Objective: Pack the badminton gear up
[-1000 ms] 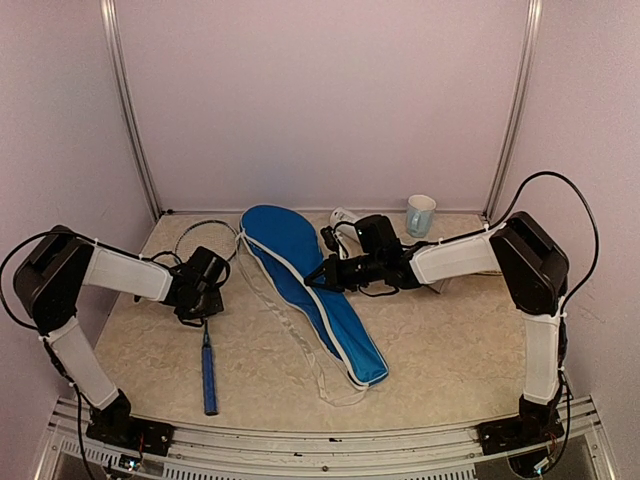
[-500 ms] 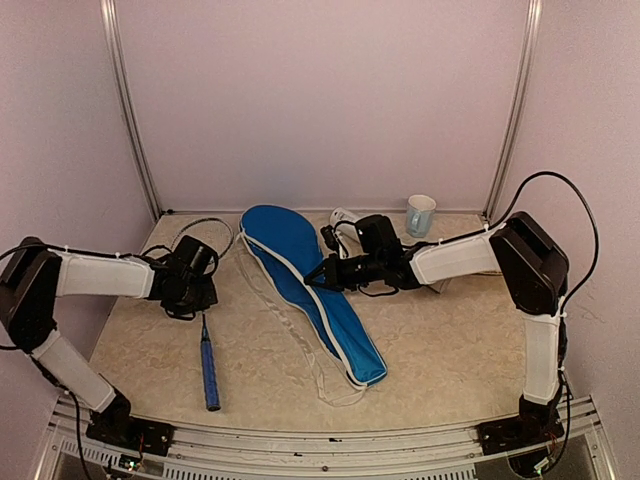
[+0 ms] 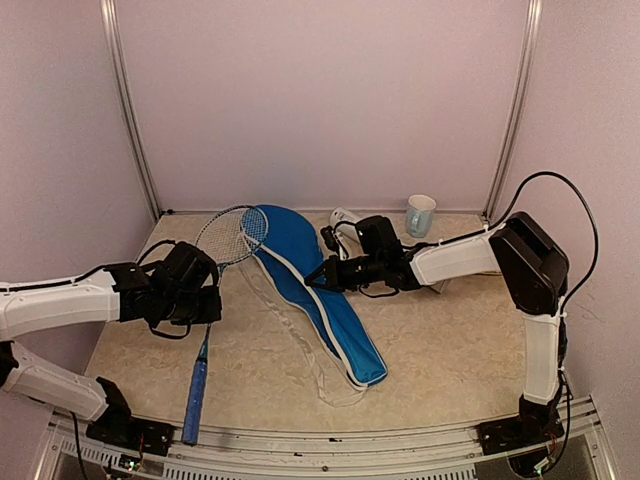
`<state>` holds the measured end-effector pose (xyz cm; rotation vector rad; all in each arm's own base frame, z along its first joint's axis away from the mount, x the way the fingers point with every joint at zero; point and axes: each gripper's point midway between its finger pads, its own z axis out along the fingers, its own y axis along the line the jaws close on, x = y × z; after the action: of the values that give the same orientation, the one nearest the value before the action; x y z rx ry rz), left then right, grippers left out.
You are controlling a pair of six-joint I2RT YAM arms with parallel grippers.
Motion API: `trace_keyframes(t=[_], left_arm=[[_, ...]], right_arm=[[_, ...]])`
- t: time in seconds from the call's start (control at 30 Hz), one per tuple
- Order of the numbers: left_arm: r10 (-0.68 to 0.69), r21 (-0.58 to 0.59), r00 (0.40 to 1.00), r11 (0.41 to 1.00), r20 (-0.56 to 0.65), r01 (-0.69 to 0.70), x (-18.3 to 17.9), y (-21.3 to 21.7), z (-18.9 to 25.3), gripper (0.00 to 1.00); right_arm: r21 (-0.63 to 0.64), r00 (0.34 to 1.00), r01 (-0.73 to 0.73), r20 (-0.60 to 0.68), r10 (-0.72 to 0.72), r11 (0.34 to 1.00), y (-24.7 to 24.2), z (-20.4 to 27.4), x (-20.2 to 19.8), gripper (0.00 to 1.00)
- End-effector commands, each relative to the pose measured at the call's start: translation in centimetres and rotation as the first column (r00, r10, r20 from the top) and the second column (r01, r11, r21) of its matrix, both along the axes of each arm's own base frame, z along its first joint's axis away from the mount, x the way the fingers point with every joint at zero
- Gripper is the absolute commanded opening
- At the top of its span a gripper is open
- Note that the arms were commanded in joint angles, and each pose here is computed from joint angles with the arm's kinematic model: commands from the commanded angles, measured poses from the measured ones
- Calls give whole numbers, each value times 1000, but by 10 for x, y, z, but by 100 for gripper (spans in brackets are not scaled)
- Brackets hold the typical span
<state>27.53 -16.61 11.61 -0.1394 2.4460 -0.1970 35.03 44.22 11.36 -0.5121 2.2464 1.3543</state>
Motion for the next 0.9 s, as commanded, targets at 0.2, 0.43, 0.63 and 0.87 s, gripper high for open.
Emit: trace_keyframes(t=[0.2, 0.43, 0.63, 0.87], left_arm=[[-25, 24, 987, 999, -159, 29, -87, -1, -33, 0], [-54, 87, 978, 994, -203, 73, -122, -8, -50, 0], [-95, 120, 983, 986, -156, 114, -132, -22, -38, 0], [-160, 119, 982, 978, -104, 172, -136, -34, -28, 0]], right_arm=[[24, 999, 5, 52, -7, 1000, 2, 20, 2, 0], [57, 999, 25, 43, -27, 998, 2, 28, 6, 0], [49, 998, 35, 53, -37, 998, 2, 31, 10, 0], [52, 999, 21, 47, -23, 998, 4, 30, 9, 0]])
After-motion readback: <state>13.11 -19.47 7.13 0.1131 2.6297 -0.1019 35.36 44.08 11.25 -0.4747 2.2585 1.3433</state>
